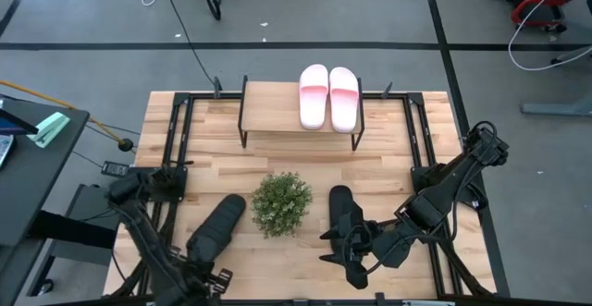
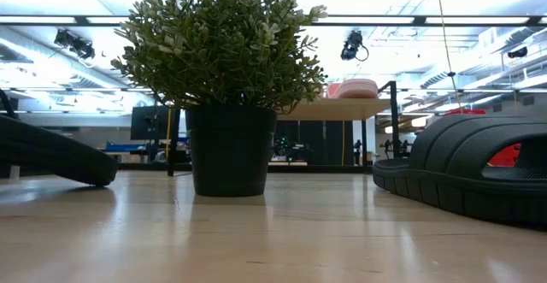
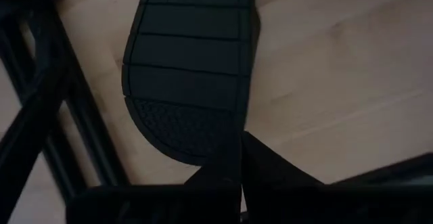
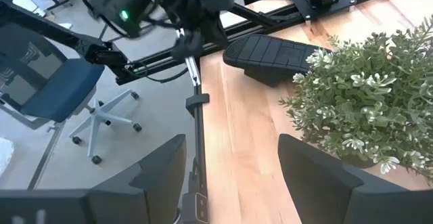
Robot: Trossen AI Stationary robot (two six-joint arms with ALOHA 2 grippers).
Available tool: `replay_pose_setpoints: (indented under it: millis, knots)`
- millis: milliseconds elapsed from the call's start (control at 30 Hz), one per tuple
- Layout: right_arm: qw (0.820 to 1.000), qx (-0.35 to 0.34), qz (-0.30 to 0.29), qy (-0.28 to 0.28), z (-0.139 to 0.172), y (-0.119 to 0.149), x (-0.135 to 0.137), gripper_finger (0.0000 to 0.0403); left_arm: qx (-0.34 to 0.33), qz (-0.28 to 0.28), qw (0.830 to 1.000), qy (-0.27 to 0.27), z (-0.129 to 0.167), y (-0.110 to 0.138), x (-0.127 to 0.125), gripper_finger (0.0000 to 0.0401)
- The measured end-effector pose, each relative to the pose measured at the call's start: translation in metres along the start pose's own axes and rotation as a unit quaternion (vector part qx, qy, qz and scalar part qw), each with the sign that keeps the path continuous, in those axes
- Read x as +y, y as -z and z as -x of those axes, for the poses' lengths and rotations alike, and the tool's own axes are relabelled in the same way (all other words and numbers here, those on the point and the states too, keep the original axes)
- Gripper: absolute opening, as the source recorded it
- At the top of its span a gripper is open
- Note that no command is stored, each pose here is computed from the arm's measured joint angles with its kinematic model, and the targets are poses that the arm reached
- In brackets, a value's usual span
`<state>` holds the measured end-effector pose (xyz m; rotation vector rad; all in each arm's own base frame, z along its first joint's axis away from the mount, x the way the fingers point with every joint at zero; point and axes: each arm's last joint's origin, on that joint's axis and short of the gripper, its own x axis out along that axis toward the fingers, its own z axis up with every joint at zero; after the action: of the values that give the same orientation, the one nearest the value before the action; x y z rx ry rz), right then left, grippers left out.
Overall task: Pick and place slides into the shelf
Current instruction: Put the left black slipper on the shelf
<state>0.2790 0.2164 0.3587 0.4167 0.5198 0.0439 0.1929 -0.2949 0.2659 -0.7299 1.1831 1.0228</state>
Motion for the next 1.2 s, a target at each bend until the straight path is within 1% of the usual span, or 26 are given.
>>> replay_pose_setpoints:
  millis: [100, 233, 333, 433, 533, 633, 733, 800, 833, 933, 1033, 1200]
  knots:
    - [1.000, 0.000, 0.001, 0.000, 0.000, 0.000, 0.000, 0.0240, 0.001, -0.004, 1.000, 0.018, 0.010, -0.003, 0.007, 0.0001]
    - [1.000, 0.000, 0.001, 0.000, 0.000, 0.000, 0.000, 0.0240, 0.000, -0.020, 0.999, 0.027, 0.011, -0.005, 0.006, 0.0003]
    - [1.000, 0.000, 0.001, 0.000, 0.000, 0.000, 0.000, 0.0240, 0.015, -0.040, 0.998, 0.050, 0.011, -0.003, 0.000, 0.0024]
    - [1.000, 0.000, 0.001, 0.000, 0.000, 0.000, 0.000, 0.0240, 0.042, -0.054, 0.995, 0.069, 0.010, -0.005, -0.009, 0.0062]
    - [1.000, 0.000, 0.001, 0.000, 0.000, 0.000, 0.000, 0.0240, 0.054, -0.080, 0.991, 0.092, 0.010, -0.009, -0.018, 0.0113]
    - [1.000, 0.000, 0.001, 0.000, 0.000, 0.000, 0.000, 0.0240, 0.054, -0.115, 0.987, 0.101, 0.008, -0.018, -0.026, 0.0170]
    - [1.000, 0.000, 0.001, 0.000, 0.000, 0.000, 0.000, 0.0240, 0.080, -0.170, 0.978, 0.094, 0.006, -0.027, -0.032, 0.0223]
    - [1.000, 0.000, -0.001, 0.000, 0.000, 0.000, 0.000, 0.0240, 0.124, -0.206, 0.967, 0.081, 0.004, -0.033, -0.034, 0.0251]
    - [1.000, 0.000, -0.001, 0.000, 0.000, 0.000, 0.000, 0.0240, 0.144, -0.215, 0.963, 0.073, 0.003, -0.036, -0.035, 0.0260]
    - [1.000, 0.000, -0.001, 0.000, 0.000, 0.000, 0.000, 0.0240, 0.184, -0.231, 0.953, 0.063, 0.002, -0.043, -0.037, 0.0262]
    - [1.000, 0.000, -0.001, 0.000, 0.000, 0.000, 0.000, 0.0240, 0.219, -0.245, 0.942, 0.069, 0.002, -0.044, -0.039, 0.0235]
    - [1.000, 0.003, -0.001, -0.003, 0.000, 0.000, 0.000, 0.0240, 0.258, -0.253, 0.922, 0.140, 0.007, -0.036, -0.051, 0.0170]
